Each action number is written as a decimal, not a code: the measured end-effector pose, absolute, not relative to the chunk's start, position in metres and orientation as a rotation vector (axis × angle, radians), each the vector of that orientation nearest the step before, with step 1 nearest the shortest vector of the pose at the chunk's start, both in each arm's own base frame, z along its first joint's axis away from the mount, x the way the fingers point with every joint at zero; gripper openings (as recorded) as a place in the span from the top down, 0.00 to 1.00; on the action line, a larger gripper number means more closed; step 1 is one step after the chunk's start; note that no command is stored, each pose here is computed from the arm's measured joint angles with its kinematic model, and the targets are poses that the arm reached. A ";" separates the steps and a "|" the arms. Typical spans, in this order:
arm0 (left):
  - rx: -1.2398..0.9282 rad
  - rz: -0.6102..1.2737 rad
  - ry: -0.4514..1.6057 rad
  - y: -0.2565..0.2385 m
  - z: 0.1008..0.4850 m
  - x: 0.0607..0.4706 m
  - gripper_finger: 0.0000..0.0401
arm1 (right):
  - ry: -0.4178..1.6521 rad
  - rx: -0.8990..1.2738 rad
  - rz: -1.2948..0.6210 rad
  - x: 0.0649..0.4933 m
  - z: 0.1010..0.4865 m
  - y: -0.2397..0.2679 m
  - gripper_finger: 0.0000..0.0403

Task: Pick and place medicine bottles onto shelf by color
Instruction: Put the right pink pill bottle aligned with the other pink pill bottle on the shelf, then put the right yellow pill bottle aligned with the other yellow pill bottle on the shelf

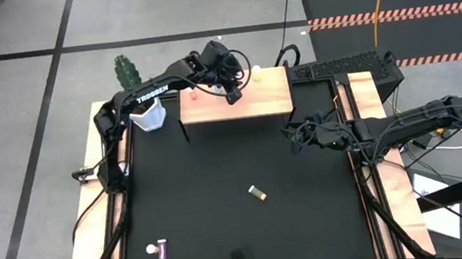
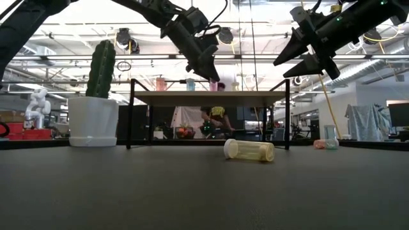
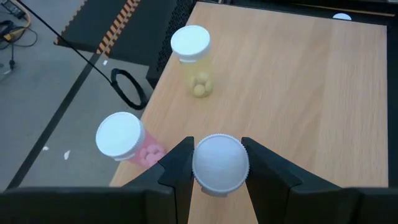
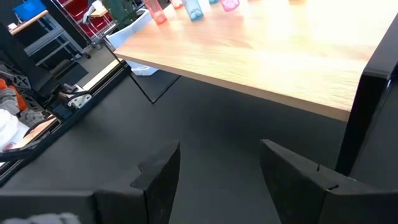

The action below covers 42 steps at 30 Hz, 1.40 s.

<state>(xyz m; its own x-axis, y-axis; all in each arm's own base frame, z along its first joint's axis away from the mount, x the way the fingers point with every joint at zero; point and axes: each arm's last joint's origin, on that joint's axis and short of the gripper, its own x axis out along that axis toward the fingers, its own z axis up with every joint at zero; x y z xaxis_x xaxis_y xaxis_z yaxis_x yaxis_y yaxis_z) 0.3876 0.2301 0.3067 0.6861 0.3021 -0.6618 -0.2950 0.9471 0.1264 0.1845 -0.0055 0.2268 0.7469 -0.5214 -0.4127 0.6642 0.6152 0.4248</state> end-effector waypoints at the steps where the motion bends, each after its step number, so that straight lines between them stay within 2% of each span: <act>1: 0.011 0.335 0.742 0.230 0.307 0.388 0.69 | 0.260 0.593 -0.691 0.185 0.227 -0.006 0.47; 24: -0.011 0.294 0.752 0.234 0.297 0.390 0.68 | 0.243 0.615 -0.661 0.186 0.229 -0.005 0.47; 27: -0.019 0.289 0.776 0.234 0.294 0.389 0.62 | 0.243 0.614 -0.661 0.186 0.229 -0.005 0.47; 35: -0.014 0.300 0.774 0.235 0.294 0.390 0.38 | 0.243 0.614 -0.660 0.186 0.229 -0.005 0.47; 42: 0.005 0.311 0.731 0.232 0.312 0.382 0.28 | 0.244 0.616 -0.658 0.186 0.229 -0.005 0.47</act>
